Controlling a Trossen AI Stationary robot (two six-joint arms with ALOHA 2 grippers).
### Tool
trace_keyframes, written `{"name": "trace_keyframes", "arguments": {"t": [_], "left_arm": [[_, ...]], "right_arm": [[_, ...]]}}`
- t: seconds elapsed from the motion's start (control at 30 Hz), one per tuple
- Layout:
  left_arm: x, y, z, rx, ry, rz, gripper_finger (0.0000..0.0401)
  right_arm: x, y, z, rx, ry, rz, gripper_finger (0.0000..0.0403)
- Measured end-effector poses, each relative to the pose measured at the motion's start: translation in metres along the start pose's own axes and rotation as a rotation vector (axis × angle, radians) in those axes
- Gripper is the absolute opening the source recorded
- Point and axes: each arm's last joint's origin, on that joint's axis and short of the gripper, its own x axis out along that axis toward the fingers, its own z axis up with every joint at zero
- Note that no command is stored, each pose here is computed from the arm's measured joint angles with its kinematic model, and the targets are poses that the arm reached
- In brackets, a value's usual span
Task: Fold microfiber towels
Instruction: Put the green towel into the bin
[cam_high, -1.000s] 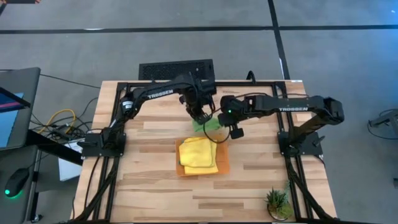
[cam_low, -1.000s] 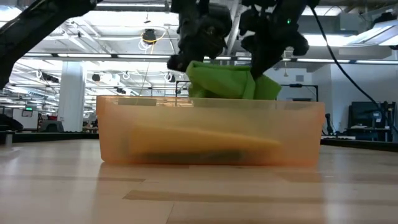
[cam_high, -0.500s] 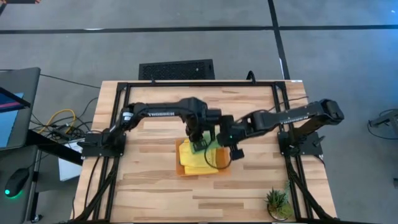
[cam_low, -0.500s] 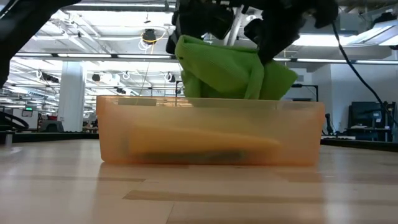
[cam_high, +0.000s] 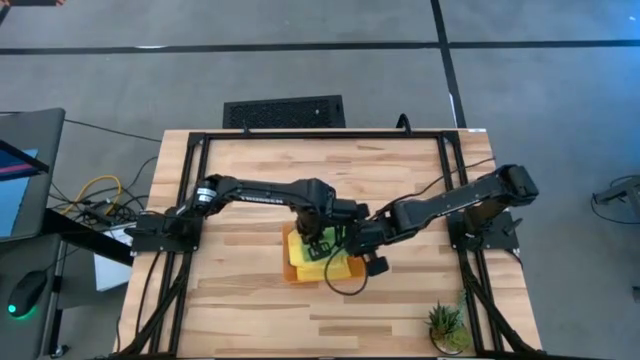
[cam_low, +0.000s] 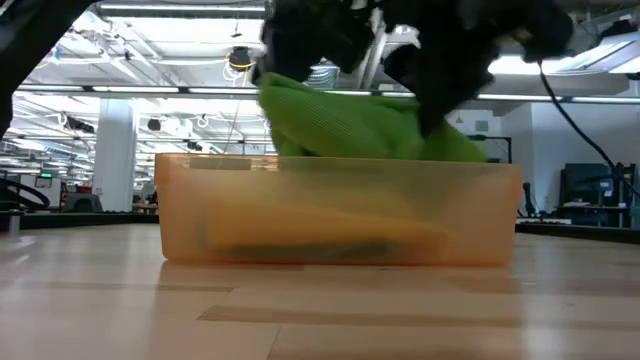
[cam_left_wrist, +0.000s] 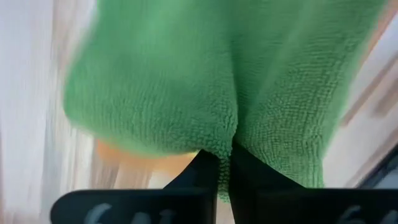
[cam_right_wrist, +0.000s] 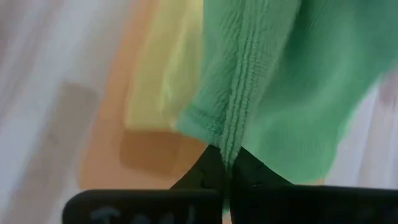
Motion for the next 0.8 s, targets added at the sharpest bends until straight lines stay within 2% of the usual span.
{"name": "trace_keyframes", "arguments": {"t": [0.07,0.13,0.2,0.27,0.33,0.4,0.47,0.53,0.8], "left_arm": [[0.006,-0.001,0.002,-0.002,-0.012,-0.003,0.0012],[0.011,0.001,-0.001,-0.015,0.039,0.019,0.0018],[0.014,0.0,0.0,-0.02,0.033,0.017,0.0024],[0.016,0.002,-0.004,-0.029,0.068,0.038,0.003],[0.016,0.001,-0.003,-0.022,0.058,0.025,0.0037],[0.017,0.0,-0.003,-0.005,0.063,0.029,0.0046],[0.018,0.0,-0.004,0.0,0.066,0.031,0.0057],[0.019,0.0,-0.003,0.001,0.062,0.032,0.0071],[0.019,0.0,-0.003,-0.009,0.047,0.07,0.0136]], "right_arm": [[0.001,0.0,-0.003,0.0,0.032,0.004,0.0031],[0.006,-0.001,0.002,0.006,0.007,-0.002,0.0039],[0.006,0.001,-0.007,-0.01,0.079,0.016,0.0045],[0.008,-0.001,0.002,-0.007,0.038,0.011,0.0049],[0.005,0.0,-0.005,-0.014,0.101,0.021,0.0052],[0.004,-0.001,0.004,-0.008,0.058,0.018,0.0056],[0.003,-0.001,-0.001,-0.013,0.093,0.022,0.0062],[0.003,-0.001,0.001,-0.011,0.067,0.017,0.0071],[0.002,-0.001,0.001,-0.005,0.076,0.015,0.0145]]}}
